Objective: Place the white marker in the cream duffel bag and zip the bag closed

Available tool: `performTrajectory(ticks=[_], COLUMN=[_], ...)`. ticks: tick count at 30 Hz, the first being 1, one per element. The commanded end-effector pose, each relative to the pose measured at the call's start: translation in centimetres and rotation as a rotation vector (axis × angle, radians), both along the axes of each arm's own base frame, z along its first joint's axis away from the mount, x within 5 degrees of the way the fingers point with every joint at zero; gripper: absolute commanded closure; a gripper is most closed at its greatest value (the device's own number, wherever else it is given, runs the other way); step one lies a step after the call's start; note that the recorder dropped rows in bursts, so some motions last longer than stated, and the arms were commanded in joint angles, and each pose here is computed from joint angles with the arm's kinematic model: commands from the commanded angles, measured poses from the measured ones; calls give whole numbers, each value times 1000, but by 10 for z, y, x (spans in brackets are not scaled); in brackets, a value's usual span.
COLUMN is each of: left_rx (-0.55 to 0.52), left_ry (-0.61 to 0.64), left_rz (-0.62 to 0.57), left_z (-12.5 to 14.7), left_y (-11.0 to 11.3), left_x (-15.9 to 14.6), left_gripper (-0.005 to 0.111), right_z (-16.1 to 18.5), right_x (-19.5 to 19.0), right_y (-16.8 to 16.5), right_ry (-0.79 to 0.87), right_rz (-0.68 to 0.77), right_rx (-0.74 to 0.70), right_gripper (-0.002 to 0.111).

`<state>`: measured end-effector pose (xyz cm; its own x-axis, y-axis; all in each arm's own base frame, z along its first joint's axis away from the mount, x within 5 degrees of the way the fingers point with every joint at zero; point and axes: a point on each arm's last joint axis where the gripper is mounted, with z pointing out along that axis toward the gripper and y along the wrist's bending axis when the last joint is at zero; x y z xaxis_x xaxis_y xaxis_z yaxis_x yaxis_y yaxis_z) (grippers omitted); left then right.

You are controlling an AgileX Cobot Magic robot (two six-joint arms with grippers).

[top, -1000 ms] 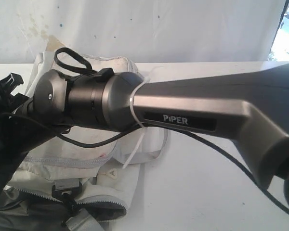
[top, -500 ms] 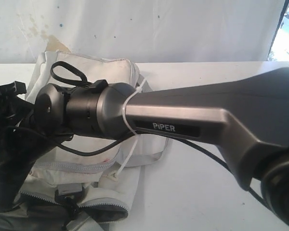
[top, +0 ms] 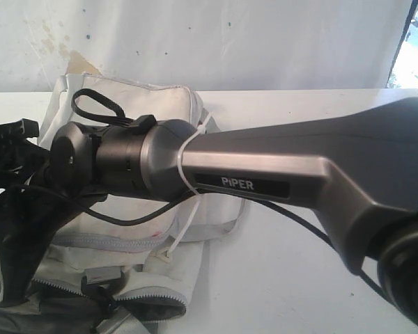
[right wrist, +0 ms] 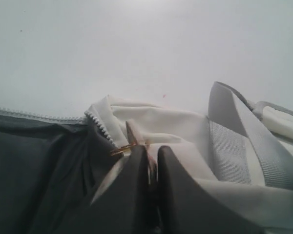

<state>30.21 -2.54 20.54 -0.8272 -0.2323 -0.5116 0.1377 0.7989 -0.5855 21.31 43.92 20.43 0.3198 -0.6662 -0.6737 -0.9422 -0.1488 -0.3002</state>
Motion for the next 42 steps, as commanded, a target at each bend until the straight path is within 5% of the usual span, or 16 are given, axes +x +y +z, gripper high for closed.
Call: performTrajectory(ticks=[1,13,16,22,24,34,42], left_rx=[10,-37,-74,-121,-121,-174,-187], left_ry=[-6,57,83,126,137,216,139], left_rz=[-16,50,40,19,19,14,-106], left_z=[1,0,1,2,1,2,7], left_y=[0,0,-2,-6,-6,16,45], left_x=[0,0,-2,-6,-7,-15,-27], left_gripper=[107,105,88,28,20,22,22], right_z=[6,52,53,51,50,49,48], right_x=[-7,-10,-6,5,8,8,16], right_y=[-3,-12,-15,-21,-23,-25,-30], right_ry=[29,195,237,257,260,312,388], right_rz=[35,-178,-219,-260,-263,-296,-374], right_rx=[-21,97,99,92,84,72,72], right_gripper=[108,108,108,108,108,108,108])
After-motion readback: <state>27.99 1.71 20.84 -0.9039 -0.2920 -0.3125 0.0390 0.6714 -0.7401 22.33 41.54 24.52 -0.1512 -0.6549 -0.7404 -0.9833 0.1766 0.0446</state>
